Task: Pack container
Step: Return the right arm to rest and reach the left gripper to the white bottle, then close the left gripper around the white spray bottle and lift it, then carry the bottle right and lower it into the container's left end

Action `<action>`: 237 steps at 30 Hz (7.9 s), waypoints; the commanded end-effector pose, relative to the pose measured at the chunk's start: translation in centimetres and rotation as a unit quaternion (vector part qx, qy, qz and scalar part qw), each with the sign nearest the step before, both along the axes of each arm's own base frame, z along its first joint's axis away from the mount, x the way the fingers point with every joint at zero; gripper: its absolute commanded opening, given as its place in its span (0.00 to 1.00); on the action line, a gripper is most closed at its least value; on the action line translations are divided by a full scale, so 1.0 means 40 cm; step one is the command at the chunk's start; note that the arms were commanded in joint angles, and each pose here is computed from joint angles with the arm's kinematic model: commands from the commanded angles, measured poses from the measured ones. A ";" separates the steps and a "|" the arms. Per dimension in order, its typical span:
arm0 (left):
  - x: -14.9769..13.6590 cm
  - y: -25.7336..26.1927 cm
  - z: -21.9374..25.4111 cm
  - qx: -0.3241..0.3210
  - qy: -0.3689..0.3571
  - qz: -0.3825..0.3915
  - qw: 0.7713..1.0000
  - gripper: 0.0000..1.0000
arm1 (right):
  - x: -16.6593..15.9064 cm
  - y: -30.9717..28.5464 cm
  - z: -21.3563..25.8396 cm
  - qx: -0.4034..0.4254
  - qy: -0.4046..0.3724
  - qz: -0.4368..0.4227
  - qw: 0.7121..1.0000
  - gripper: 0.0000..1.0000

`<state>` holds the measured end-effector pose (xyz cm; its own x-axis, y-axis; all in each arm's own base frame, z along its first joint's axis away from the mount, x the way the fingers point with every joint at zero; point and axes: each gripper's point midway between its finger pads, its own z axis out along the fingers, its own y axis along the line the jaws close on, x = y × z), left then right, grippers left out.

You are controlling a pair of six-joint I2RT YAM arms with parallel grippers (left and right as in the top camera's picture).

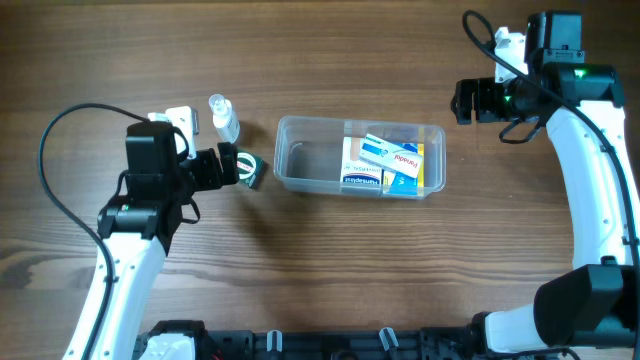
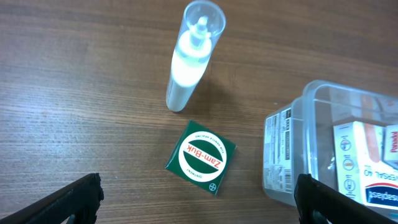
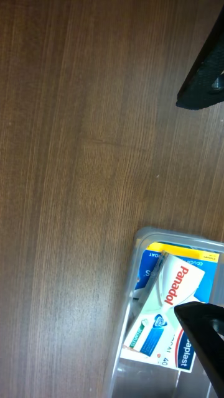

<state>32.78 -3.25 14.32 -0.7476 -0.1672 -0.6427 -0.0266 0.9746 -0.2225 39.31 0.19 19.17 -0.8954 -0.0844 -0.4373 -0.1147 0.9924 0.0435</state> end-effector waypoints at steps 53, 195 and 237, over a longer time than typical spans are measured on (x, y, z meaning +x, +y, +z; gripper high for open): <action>0.272 -0.014 -0.131 0.051 -0.095 -0.052 0.993 0.89 | 0.000 0.001 0.014 0.001 -0.008 -0.008 1.000 1.00; 0.268 -0.002 -0.117 0.065 -0.101 -0.065 0.991 0.28 | 0.000 0.001 0.014 0.001 -0.008 -0.008 1.000 1.00; 0.066 -0.332 0.063 -0.026 -0.104 -0.102 0.989 0.23 | 0.000 0.000 0.014 0.001 -0.008 -0.008 1.000 1.00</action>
<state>34.82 -15.96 17.09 -0.6290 -0.0504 -0.7758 0.2325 0.9400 -0.2496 39.31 0.18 19.17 -0.8954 -0.0840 -0.4372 -0.1142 0.9925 0.0433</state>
